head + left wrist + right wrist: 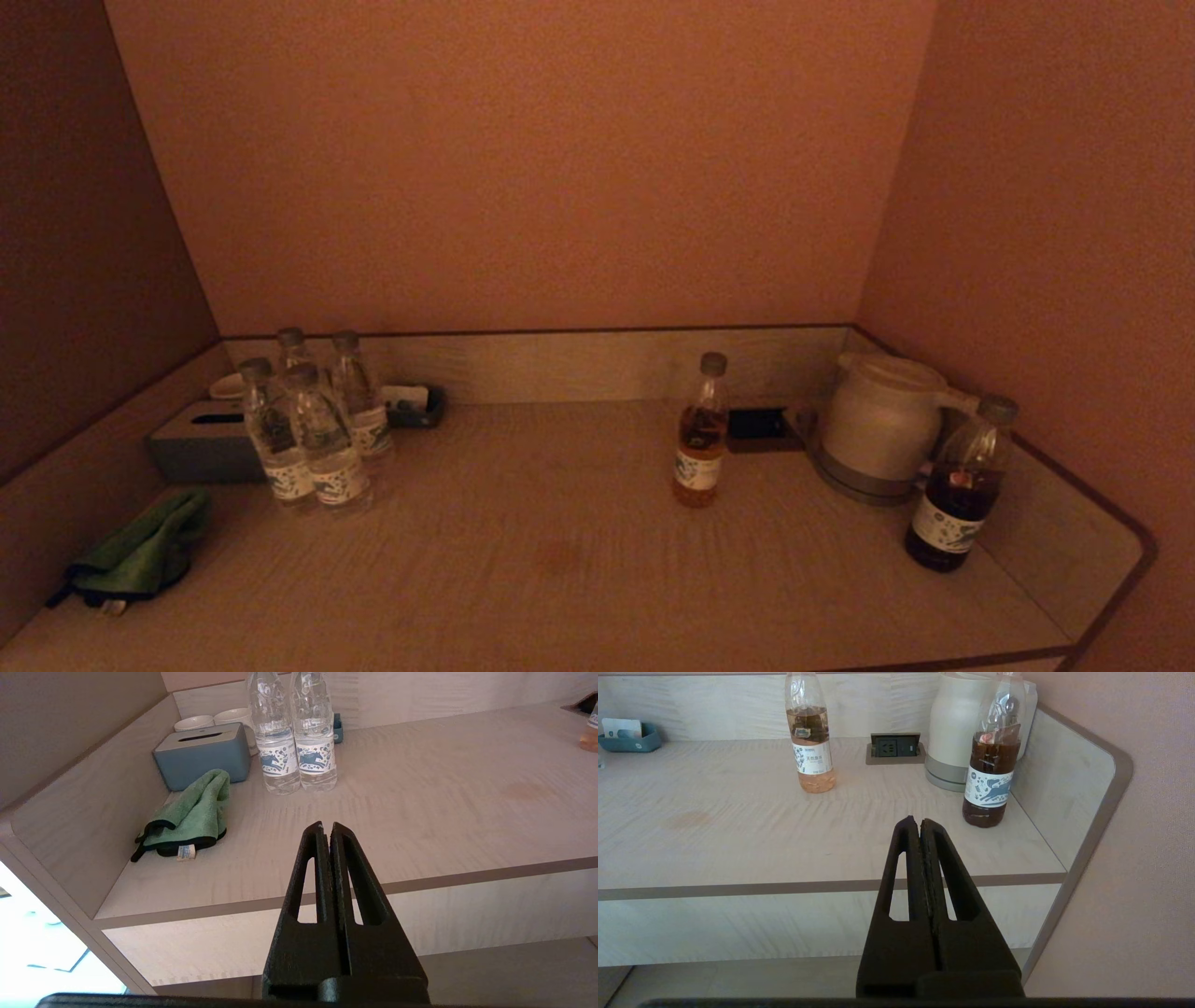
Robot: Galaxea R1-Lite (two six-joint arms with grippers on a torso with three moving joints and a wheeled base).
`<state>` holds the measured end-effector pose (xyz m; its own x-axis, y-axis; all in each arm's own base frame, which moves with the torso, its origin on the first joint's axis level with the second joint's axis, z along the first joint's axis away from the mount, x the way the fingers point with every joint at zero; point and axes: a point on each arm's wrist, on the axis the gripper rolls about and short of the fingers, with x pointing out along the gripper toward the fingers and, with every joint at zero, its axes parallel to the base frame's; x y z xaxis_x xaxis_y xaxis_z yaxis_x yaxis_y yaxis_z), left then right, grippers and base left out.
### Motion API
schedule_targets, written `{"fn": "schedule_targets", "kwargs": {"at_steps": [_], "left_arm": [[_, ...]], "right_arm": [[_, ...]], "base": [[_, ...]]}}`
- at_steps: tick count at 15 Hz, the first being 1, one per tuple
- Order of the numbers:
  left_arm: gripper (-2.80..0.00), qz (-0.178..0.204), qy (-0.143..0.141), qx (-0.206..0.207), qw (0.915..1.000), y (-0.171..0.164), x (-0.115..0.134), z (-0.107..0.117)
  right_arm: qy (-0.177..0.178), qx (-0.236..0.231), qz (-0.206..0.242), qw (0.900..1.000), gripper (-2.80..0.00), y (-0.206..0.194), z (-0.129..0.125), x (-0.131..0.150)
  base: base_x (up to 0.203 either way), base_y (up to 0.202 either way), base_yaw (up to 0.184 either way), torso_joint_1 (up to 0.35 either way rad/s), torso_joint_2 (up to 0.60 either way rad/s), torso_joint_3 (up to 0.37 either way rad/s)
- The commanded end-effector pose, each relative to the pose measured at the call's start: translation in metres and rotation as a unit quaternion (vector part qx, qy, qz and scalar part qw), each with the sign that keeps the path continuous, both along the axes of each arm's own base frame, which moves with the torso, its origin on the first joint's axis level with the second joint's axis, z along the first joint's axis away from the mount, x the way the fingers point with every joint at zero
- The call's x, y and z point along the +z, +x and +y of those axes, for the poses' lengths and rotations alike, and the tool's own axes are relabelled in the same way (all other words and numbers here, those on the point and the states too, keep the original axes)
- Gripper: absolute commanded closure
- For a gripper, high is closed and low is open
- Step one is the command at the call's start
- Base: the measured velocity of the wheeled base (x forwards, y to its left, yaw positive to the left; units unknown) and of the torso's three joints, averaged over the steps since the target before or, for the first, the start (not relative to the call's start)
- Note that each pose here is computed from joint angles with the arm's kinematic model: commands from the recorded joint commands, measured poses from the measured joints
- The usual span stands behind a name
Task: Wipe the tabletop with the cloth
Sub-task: Pick up the tablecloth
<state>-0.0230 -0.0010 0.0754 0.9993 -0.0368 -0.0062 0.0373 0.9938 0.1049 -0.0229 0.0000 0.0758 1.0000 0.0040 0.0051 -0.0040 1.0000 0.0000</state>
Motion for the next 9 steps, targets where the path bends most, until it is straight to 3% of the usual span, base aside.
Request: {"fn": "schedule_targets", "kwargs": {"at_steps": [1,9], "left_arm": [[0.00,0.000,0.000,0.000,1.0000,0.0000,0.0001,0.0000],[0.00,0.001,-0.009,0.002,1.0000,-0.0005,0.0006,0.0001]], "right_arm": [[0.000,0.000,0.000,1.000,0.00,0.0001,0.0000,0.0001],[0.000,0.000,0.000,1.000,0.00,0.0001,0.0000,0.0001]], "base": [[0.000,0.000,0.000,0.000,0.00,0.000],[0.000,0.000,0.000,0.000,0.00,0.000]]}}
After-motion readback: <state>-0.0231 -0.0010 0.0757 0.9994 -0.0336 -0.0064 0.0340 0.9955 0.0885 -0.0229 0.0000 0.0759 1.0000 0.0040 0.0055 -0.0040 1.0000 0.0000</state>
